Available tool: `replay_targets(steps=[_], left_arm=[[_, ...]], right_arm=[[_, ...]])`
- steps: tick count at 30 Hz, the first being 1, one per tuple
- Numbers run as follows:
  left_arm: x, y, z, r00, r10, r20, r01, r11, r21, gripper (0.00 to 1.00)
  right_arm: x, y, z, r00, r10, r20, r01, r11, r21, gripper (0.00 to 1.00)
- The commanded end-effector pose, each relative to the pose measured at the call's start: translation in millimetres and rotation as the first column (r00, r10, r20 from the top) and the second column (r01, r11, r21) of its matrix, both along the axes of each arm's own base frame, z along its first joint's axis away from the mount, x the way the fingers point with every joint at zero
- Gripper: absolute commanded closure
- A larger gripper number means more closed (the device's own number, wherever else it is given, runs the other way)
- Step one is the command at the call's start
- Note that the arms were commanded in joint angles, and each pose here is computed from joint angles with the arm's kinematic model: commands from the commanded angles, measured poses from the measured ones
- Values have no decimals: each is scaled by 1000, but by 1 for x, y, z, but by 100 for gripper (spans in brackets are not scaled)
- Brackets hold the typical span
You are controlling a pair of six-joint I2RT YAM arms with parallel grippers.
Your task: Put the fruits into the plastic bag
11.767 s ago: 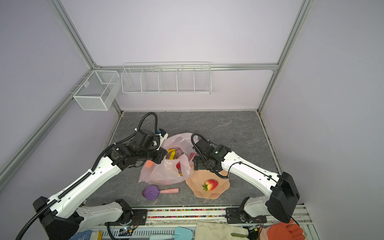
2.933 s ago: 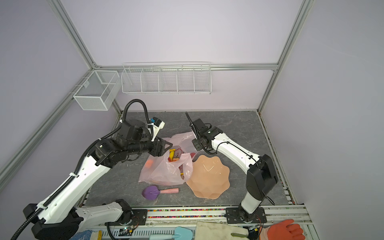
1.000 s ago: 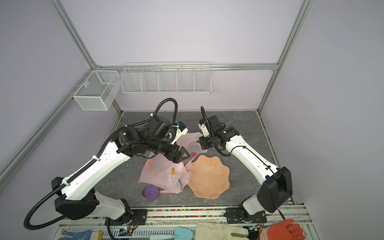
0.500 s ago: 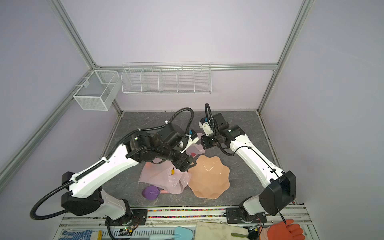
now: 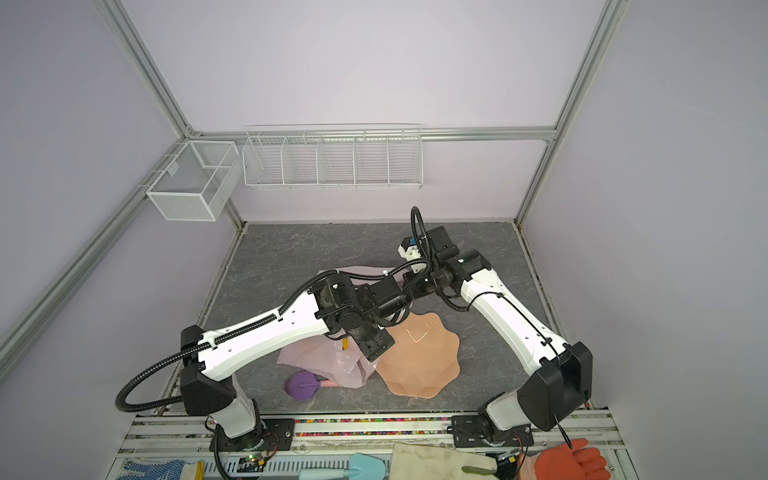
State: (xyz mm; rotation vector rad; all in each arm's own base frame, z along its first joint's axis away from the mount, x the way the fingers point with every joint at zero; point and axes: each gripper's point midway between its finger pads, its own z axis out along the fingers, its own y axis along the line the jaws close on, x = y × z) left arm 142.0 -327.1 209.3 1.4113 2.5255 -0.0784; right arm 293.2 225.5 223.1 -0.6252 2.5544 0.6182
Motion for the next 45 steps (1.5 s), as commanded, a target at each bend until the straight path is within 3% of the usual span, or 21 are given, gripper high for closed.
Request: replay_targets(steps=[1, 15, 21, 25, 26, 31, 37, 41, 45], left_arm=[[4, 23, -10, 998, 34, 47, -38, 994, 105, 28], [10, 51, -28, 993, 65, 98, -86, 972, 220, 36], [9, 57, -34, 992, 71, 103, -93, 969, 231, 59], [14, 58, -24, 987, 83, 136, -109, 975, 196, 94], [17, 58, -17, 982, 99, 158, -126, 977, 170, 100], [49, 68, 45, 934, 265, 242, -247, 964, -100, 100], [96, 96, 142, 834, 454, 313, -280, 838, -469, 100], [126, 116, 190, 766, 527, 368, -263, 780, -568, 100], [160, 127, 248, 689, 597, 411, -208, 706, -677, 100]], right_arm=[[-4, -1, 3, 1000, 21, 3, -21, 1000, 10, 94], [-5, -3, -2, 1000, 11, -6, -11, 1000, 12, 94], [-4, -3, -2, 1000, 8, -11, -8, 1000, 14, 94], [-4, -1, 5, 1000, -7, -11, 7, 999, 43, 94], [-3, -1, 9, 1000, -16, -9, 16, 998, 56, 94], [9, 4, 39, 997, -79, -24, 82, 982, 169, 94], [35, 29, 80, 989, -121, -86, 143, 936, 322, 94], [62, 45, 106, 975, -153, -164, 211, 872, 442, 94], [98, 35, 142, 949, -221, -227, 312, 771, 555, 94]])
